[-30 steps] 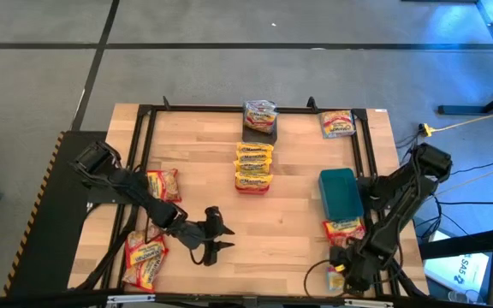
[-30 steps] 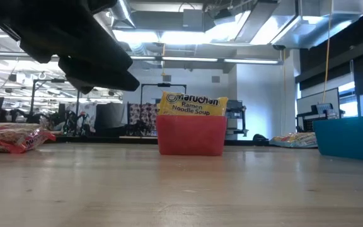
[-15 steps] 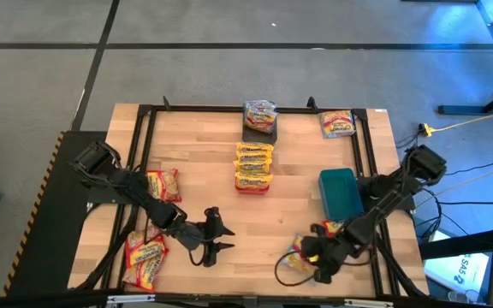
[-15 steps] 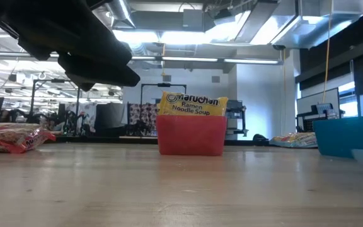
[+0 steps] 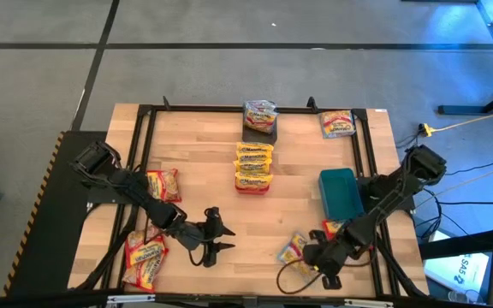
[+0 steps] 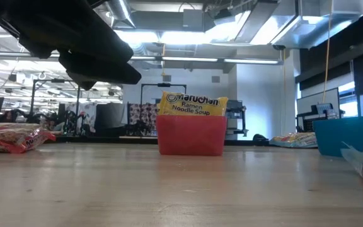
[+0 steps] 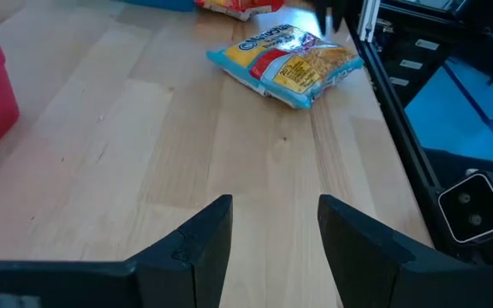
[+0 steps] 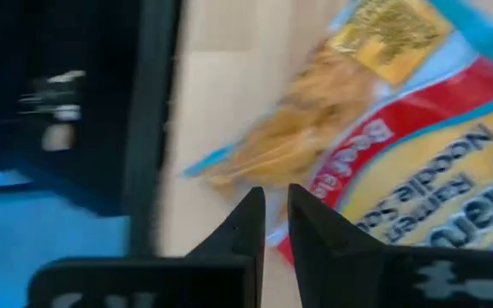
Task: Sort Maruchan noodles
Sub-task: Put the blue noodle pack into the black bin
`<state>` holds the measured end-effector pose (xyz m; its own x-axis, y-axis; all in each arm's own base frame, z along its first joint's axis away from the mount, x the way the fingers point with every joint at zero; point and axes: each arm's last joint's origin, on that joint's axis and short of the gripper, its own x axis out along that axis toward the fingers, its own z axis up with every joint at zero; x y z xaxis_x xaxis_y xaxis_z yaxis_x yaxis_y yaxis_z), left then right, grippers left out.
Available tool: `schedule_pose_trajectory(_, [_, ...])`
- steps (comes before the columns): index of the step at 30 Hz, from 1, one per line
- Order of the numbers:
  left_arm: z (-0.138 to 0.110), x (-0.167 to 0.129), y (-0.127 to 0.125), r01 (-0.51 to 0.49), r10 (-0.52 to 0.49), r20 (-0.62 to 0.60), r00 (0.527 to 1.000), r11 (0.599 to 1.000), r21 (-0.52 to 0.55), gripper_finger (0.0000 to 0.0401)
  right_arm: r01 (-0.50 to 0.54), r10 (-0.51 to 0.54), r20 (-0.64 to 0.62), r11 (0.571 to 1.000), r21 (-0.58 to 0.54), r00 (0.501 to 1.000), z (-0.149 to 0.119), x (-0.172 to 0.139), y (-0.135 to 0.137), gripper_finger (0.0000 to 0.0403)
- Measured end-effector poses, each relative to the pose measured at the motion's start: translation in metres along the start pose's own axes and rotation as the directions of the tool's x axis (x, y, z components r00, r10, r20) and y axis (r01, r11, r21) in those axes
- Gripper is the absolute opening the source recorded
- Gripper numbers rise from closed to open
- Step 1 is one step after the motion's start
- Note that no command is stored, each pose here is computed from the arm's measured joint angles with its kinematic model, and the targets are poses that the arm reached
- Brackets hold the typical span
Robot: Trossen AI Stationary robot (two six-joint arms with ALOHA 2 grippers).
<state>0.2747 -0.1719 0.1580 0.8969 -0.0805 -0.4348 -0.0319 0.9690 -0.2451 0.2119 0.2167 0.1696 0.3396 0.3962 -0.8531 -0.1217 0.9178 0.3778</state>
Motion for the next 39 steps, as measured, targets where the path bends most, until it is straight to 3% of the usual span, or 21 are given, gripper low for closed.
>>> schedule_pose_trajectory(5, [0.001,0.001,-0.001,0.008,-0.008,0.015,1.0,1.0,-0.008,0.017,0.149,-0.135,0.15,0.985,-0.089,0.979,0.008,0.013,-0.007,0.003])
schedule_pose_trajectory(11, [0.003,0.001,-0.002,0.019,-0.018,0.035,0.999,1.0,-0.015,0.017,0.318,-0.292,0.274,0.946,-0.055,0.916,0.039,0.025,-0.043,0.003])
schedule_pose_trajectory(19, [0.005,0.003,-0.002,0.002,-0.001,0.083,0.997,1.0,-0.016,0.017,0.388,-0.319,0.426,0.918,-0.085,0.847,0.085,0.011,-0.085,0.003])
schedule_pose_trajectory(21, [0.002,0.009,-0.001,-0.009,0.01,0.104,0.995,1.0,-0.006,0.017,0.373,-0.305,0.427,0.924,-0.084,0.851,0.084,-0.003,-0.08,0.003])
schedule_pose_trajectory(24, [0.003,0.025,0.001,-0.054,0.056,0.126,0.99,0.998,-0.018,0.017,0.331,-0.315,0.362,0.944,0.02,0.877,0.071,-0.028,-0.071,0.003])
schedule_pose_trajectory(28, [0.012,0.049,-0.005,-0.068,0.059,0.133,0.989,0.996,0.061,0.017,0.35,-0.385,0.354,0.923,0.16,0.852,0.047,-0.051,-0.068,0.003])
schedule_pose_trajectory(32, [0.016,0.07,-0.015,-0.069,0.059,0.067,0.996,0.985,0.158,0.0169,0.196,-0.292,0.358,0.94,0.28,0.887,0.032,-0.051,-0.084,0.0034])
schedule_pose_trajectory(35, [0.019,0.083,-0.017,-0.106,0.103,0.023,0.994,0.978,0.179,0.017,0.103,-0.222,0.322,0.932,0.347,0.92,0.023,-0.04,-0.102,0.0064])
schedule_pose_trajectory(39, [0.016,0.094,-0.013,-0.128,0.127,0.013,0.992,0.975,0.181,0.0169,0.035,-0.17,0.321,0.922,0.385,0.932,0.016,-0.029,-0.119,0.0146])
